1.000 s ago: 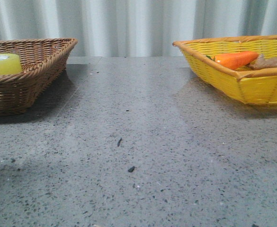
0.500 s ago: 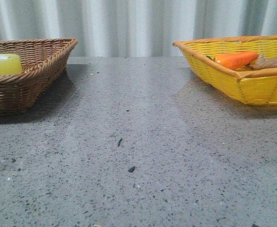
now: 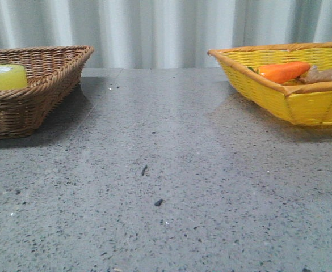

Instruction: Transfer tape with both arms

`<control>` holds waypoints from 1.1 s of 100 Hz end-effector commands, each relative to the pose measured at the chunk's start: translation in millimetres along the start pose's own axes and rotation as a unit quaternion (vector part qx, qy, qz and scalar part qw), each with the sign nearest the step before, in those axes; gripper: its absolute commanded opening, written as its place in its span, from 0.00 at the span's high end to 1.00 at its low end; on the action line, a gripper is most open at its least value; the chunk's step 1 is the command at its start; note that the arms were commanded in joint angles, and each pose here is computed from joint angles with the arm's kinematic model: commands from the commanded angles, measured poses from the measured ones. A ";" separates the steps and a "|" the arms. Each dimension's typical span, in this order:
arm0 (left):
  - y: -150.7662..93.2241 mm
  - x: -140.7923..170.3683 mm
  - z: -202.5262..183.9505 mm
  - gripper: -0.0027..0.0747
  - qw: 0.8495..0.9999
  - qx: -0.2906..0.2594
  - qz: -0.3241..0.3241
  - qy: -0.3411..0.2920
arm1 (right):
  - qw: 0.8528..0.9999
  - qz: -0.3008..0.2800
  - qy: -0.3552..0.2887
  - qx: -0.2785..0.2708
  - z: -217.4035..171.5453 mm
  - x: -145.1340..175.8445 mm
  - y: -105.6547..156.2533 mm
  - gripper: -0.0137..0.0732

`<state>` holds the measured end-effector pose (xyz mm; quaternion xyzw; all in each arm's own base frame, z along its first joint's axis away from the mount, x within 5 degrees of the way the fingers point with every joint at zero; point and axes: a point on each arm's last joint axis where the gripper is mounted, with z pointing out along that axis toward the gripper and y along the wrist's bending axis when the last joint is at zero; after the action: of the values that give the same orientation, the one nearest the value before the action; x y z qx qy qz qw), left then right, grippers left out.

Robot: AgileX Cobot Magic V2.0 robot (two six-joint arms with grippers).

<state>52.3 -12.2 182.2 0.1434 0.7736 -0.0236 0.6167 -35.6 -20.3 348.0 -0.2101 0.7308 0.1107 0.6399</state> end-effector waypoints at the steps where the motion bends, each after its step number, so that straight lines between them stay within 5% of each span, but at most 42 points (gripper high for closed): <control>1: 1.2 -3.3 -1.3 0.99 0.999 -0.011 -0.010 -0.036 | 0.999 -0.008 -0.036 0.009 -0.2 -11.7 -2.2 0.89; 110: 1.1 -3.3 -1.3 0.99 0.999 -0.011 -0.012 -0.036 | 0.999 -0.017 -0.019 0.023 9.6 -3.2 -3.1 0.89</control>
<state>52.4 -11.7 182.2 0.1385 0.7745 -0.0214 0.6168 -32.9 -19.0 344.1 -0.2116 0.7358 0.1087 0.6341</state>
